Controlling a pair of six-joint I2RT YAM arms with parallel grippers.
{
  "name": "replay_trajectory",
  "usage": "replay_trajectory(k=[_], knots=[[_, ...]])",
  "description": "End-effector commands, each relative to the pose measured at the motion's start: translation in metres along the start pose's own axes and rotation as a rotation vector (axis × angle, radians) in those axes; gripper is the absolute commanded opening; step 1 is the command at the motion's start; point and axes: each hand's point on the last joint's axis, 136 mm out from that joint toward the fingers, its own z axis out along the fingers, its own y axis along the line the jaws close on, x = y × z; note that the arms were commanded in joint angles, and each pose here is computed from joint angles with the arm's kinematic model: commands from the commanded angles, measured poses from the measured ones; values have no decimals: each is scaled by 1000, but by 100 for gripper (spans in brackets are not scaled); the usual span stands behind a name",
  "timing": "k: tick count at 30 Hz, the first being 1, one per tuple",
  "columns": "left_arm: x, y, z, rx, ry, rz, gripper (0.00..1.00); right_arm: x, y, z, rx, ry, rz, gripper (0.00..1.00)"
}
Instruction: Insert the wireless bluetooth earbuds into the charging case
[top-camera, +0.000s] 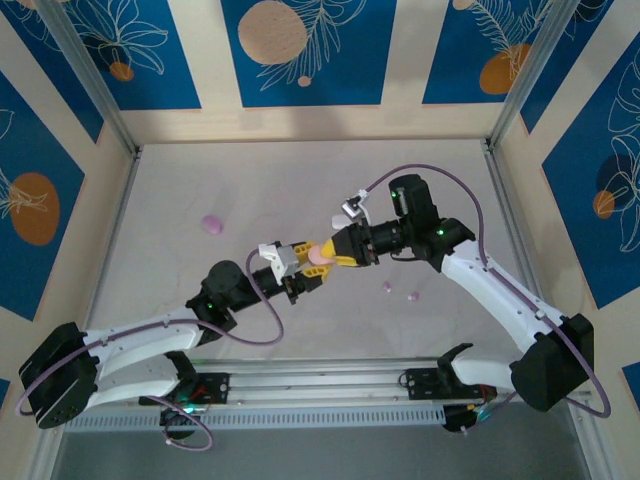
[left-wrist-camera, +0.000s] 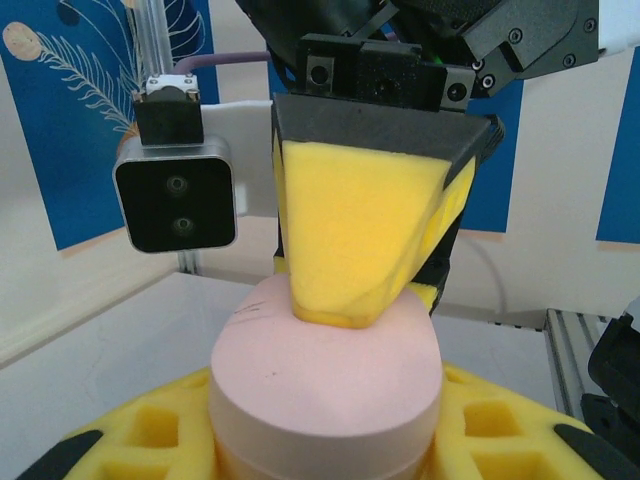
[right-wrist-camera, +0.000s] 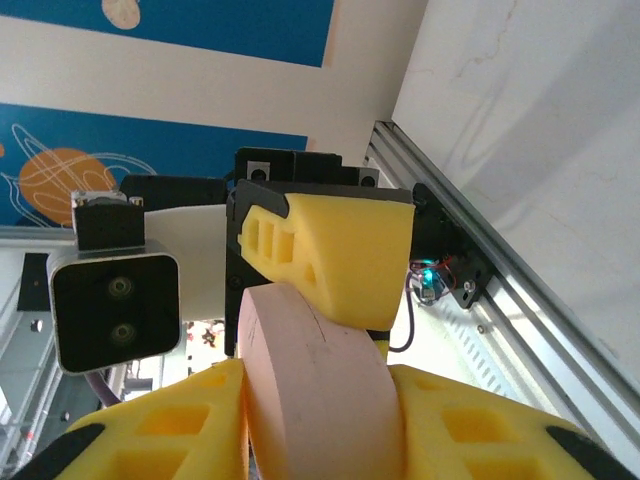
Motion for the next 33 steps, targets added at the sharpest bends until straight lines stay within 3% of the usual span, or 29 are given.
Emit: replay_trajectory(k=[1, 5, 9, 14, 18, 25, 33], knots=[[-29, 0, 2, -14, -77, 6, 36, 8, 0, 2, -19, 36, 18, 26], [-20, 6, 1, -50, -33, 11, 41, 5, -1, -1, -10, 13, 18, 19], [-12, 10, -1, -74, 3, 16, 55, -2, -3, -6, 4, -34, 15, 15], [-3, 13, -6, -96, 46, 13, 67, -15, -14, -17, 25, -124, 47, 15], [2, 17, -11, -128, 75, 3, 70, -28, -32, -32, 55, -208, 88, 15], [7, 31, -24, -232, 124, -57, 74, -46, -95, -64, 169, -388, 236, 16], [20, 54, -34, -380, 293, -164, 81, -62, -177, -105, 355, -547, 369, 16]])
